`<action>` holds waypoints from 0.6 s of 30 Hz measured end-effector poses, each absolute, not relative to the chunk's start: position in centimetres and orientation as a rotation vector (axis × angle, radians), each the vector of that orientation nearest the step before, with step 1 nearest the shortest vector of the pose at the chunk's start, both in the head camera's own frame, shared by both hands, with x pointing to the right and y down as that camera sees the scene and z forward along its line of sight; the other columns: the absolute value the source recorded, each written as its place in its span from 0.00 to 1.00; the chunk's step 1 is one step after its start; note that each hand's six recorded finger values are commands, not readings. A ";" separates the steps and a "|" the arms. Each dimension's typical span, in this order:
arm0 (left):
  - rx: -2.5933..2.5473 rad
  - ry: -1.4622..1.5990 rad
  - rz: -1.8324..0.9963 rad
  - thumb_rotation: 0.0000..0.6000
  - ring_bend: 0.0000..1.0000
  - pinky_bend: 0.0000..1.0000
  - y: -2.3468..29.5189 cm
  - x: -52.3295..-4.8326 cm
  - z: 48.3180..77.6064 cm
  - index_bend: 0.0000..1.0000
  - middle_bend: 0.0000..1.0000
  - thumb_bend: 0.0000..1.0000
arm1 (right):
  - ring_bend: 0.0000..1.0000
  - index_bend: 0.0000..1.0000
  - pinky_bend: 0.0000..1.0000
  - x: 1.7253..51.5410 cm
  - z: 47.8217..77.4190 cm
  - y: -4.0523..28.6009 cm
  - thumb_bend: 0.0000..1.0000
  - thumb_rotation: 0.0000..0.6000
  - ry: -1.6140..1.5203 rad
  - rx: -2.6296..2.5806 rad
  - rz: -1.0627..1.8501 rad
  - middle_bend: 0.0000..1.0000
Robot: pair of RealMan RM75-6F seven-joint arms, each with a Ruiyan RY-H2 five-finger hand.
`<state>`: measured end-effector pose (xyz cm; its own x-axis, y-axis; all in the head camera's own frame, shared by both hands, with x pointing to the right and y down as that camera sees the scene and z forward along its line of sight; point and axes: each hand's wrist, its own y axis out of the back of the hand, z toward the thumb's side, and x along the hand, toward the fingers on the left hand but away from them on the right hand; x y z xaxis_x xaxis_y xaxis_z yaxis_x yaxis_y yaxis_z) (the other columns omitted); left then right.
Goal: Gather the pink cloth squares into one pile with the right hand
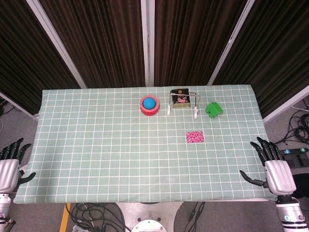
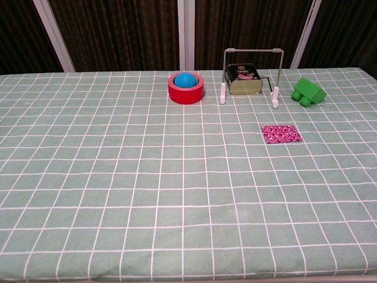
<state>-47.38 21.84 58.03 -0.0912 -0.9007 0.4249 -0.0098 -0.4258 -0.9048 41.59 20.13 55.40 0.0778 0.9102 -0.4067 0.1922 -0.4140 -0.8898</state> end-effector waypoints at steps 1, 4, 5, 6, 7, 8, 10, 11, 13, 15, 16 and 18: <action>-1.474 1.029 -1.606 1.00 0.11 0.15 21.8 -47.4 58.1 0.22 0.16 0.08 | 0.00 0.10 0.00 41.6 55.4 20.1 0.15 0.52 -1.101 -1.698 1.385 0.00; -1.472 1.030 -1.606 1.00 0.11 0.15 21.8 -47.4 58.1 0.22 0.16 0.08 | 0.00 0.10 0.00 41.6 55.4 20.1 0.15 0.53 -1.102 -1.700 1.384 0.00; -1.471 1.031 -1.605 1.00 0.11 0.15 21.8 -47.4 58.0 0.22 0.16 0.08 | 0.00 0.10 0.00 41.6 55.4 20.1 0.15 0.52 -1.103 -1.701 1.384 0.00; -1.470 1.032 -1.603 1.00 0.11 0.15 21.8 -47.4 58.0 0.22 0.16 0.08 | 0.00 0.10 0.00 41.6 55.5 20.1 0.15 0.52 -1.103 -1.701 1.384 0.00; -1.468 1.034 -1.601 1.00 0.11 0.15 21.8 -47.4 58.0 0.22 0.16 0.08 | 0.00 0.10 0.00 41.6 55.4 20.1 0.15 0.52 -1.104 -1.701 1.384 0.00; -1.467 1.035 -1.600 1.00 0.11 0.15 21.9 -47.3 57.9 0.22 0.16 0.08 | 0.00 0.10 0.00 41.6 55.4 20.1 0.15 0.52 -1.105 -1.701 1.383 0.00; -1.466 1.037 -1.599 1.00 0.11 0.15 21.9 -47.3 57.9 0.22 0.16 0.08 | 0.00 0.10 0.00 41.7 55.4 20.1 0.15 0.52 -1.108 -1.700 1.381 0.00; -1.466 1.037 -1.599 1.00 0.11 0.15 21.9 -47.3 57.9 0.22 0.16 0.08 | 0.00 0.10 0.00 41.7 55.3 20.1 0.15 0.52 -1.111 -1.700 1.379 0.00; -1.466 1.037 -1.597 1.00 0.11 0.15 21.8 -47.3 57.9 0.22 0.16 0.08 | 0.00 0.10 0.00 41.7 55.3 20.1 0.15 0.52 -1.112 -1.699 1.377 0.00; -1.466 1.038 -1.595 1.00 0.11 0.15 21.8 -47.3 57.9 0.22 0.16 0.08 | 0.00 0.10 0.00 41.7 55.4 20.1 0.15 0.52 -1.111 -1.702 1.377 0.00; -1.466 1.038 -1.593 1.00 0.11 0.15 21.8 -47.2 57.8 0.22 0.16 0.08 | 0.00 0.10 0.00 41.7 55.4 20.1 0.15 0.52 -1.111 -1.703 1.377 0.00; -1.466 1.038 -1.595 1.00 0.11 0.15 21.8 -47.3 57.9 0.22 0.16 0.08 | 0.00 0.10 0.00 41.7 55.5 20.1 0.15 0.52 -1.109 -1.705 1.375 0.00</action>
